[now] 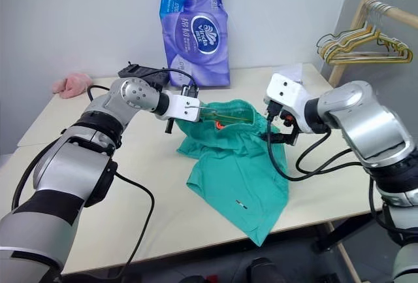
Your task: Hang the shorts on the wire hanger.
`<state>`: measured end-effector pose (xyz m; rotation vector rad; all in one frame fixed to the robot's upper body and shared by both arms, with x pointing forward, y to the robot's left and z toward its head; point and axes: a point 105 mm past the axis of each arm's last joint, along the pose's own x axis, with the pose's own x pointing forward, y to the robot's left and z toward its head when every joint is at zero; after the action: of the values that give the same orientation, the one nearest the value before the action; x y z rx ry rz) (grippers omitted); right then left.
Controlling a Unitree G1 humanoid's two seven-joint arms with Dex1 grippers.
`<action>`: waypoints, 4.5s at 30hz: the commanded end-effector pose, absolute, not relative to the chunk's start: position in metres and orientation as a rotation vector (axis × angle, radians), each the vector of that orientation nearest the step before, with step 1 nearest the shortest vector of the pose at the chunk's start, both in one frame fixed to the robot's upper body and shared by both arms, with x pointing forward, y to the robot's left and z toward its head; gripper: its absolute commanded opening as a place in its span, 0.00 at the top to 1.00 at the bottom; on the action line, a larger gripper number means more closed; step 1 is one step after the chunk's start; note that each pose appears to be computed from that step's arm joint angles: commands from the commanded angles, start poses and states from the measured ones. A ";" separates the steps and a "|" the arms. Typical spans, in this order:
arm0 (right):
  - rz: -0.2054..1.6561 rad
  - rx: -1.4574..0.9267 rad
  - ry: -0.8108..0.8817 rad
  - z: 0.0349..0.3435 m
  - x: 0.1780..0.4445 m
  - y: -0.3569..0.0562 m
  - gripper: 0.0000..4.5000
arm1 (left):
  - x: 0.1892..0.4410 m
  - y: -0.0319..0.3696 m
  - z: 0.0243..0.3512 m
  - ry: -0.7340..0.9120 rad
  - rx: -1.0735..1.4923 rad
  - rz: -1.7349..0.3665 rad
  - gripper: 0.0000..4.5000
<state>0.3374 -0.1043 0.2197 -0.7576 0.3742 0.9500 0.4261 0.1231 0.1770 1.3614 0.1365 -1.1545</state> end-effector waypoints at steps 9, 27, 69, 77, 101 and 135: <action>0.862 -0.922 0.449 0.184 0.377 -0.108 0.00 | 0.428 0.111 0.202 0.041 1.354 -1.135 1.00; 0.928 -1.031 0.439 0.161 0.392 -0.108 0.21 | 0.427 0.115 0.204 0.044 1.338 -1.144 1.00; 0.800 -0.915 0.484 0.162 0.372 -0.162 1.00 | 0.401 0.170 0.246 0.128 1.093 -1.235 0.00; 0.660 -0.725 0.448 0.170 0.358 -0.186 1.00 | 0.391 0.155 0.244 -0.138 0.696 -1.276 0.00; -0.749 -0.073 0.451 0.182 0.230 -0.412 1.00 | 0.299 0.038 0.183 -0.144 0.043 -1.481 0.00; -1.227 0.072 0.256 0.234 0.198 -0.543 1.00 | 0.293 -0.089 0.243 -0.407 -0.212 -1.434 0.00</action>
<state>0.2024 -0.5371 0.2010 0.0967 0.3752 -1.1872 0.3007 -0.0796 0.2215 -0.1988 -0.3233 -1.4146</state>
